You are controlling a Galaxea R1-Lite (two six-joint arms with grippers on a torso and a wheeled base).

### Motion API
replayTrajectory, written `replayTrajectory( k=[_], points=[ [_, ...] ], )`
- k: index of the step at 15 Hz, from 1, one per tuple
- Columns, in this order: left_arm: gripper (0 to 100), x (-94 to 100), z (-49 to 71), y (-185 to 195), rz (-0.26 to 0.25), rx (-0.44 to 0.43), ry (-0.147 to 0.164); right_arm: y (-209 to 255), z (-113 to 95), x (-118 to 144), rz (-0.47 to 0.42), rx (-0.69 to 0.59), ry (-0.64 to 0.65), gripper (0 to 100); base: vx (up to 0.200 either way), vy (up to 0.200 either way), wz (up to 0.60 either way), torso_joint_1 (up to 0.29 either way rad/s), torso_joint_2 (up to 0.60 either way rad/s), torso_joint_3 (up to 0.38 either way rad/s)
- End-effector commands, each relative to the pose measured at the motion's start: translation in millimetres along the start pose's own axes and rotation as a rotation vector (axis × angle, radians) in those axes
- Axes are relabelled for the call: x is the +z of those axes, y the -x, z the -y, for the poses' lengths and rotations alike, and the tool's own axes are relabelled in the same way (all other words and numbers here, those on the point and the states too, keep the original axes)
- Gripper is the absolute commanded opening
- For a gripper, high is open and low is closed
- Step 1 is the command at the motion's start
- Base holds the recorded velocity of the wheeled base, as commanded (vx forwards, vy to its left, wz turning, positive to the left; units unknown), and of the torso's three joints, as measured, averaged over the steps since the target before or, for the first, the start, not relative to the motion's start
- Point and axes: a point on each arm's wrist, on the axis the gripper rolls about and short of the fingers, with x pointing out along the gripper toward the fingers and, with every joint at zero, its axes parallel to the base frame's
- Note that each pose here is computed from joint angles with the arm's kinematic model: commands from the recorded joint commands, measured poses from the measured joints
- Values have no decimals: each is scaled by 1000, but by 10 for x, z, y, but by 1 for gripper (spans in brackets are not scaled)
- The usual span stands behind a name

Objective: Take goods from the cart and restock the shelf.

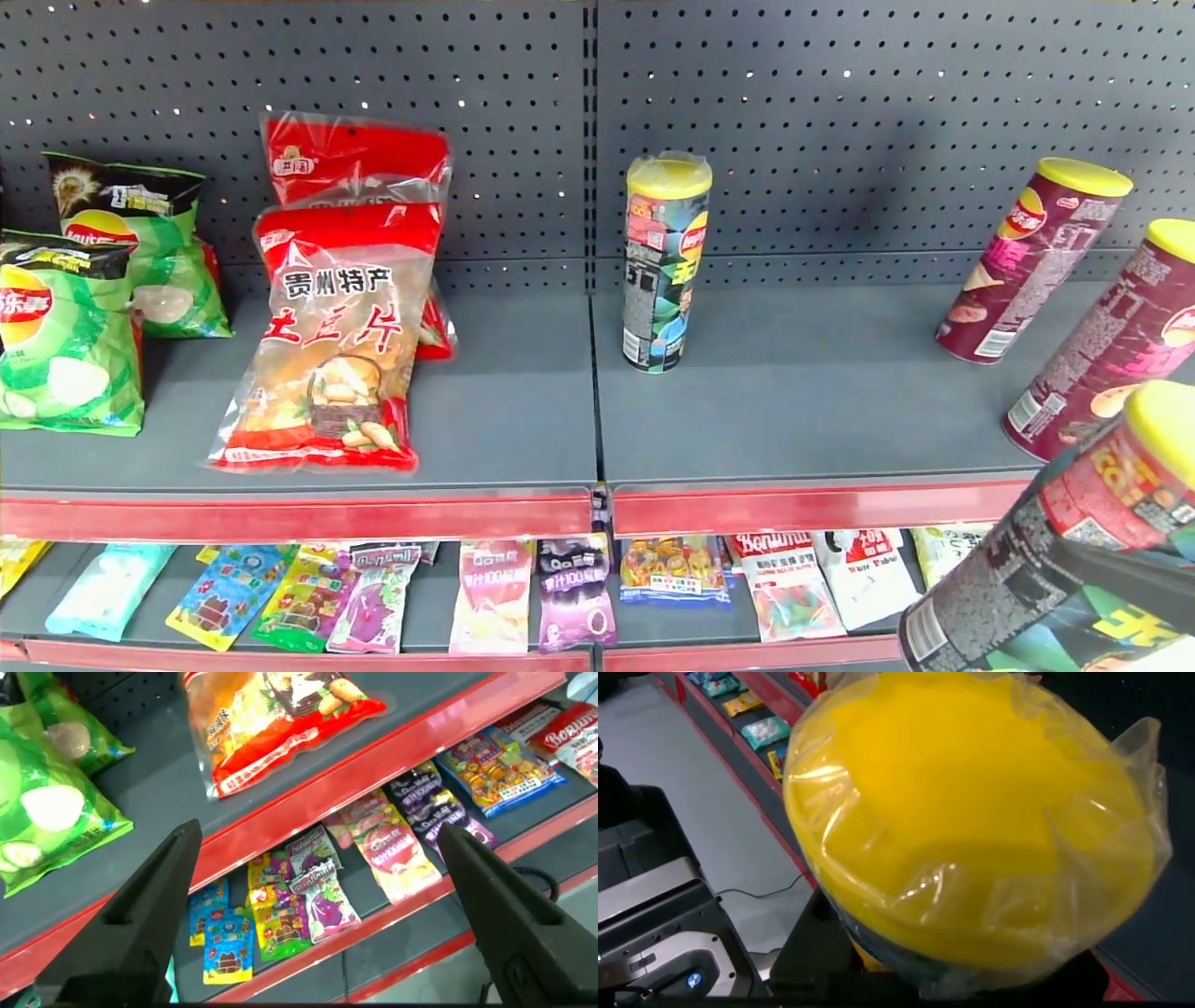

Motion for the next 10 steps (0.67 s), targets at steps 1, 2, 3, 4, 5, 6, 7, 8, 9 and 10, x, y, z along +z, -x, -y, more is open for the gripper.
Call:
replayTrajectory(
  k=[1, 2, 3, 4, 5, 6, 7, 8, 9, 10],
  points=[
    [100, 2, 0, -4, -2, 0, -1, -3, 1, -1, -1, 0, 0, 0, 0, 0, 0, 0, 0, 0],
    [100, -2, 2, -5, -3, -1, -1, -7, 2, -2, -3, 0, -1, 0, 0, 0, 0, 0, 0, 0],
    [100, -6, 3, -6, -4, -3, -1, -7, 2, -2, -3, 0, -1, 0, 0, 0, 0, 0, 0, 0],
    [100, -10, 5, -7, -6, -2, -1, -7, 2, -2, -3, 0, -1, 0, 0, 0, 0, 0, 0, 0],
    [100, -14, 6, -6, -6, -2, -1, -7, 1, -8, -6, -1, -2, 0, 200, 0, 0, 7, 7, 12],
    [100, -14, 6, -6, -6, -2, -1, -8, 1, -13, -7, 0, -2, 0, 200, 0, 0, -2, 7, 2],
    [100, -13, 7, -9, -7, -4, -2, -8, 1, -13, -7, 0, -2, 0, 200, 0, 0, -17, -2, 7],
    [100, -13, 7, -9, -7, -2, -2, -12, 1, -19, -11, 1, -4, 0, 0, 0, 0, 0, 0, 0],
    [100, -13, 7, -9, -7, -4, -2, -18, 4, -17, -13, 1, -5, 0, 0, 0, 0, 0, 0, 0],
    [100, -14, 6, -6, -5, -3, -2, -21, 6, -12, -11, 1, -4, 0, 0, 0, 0, 0, 0, 0]
  ],
)
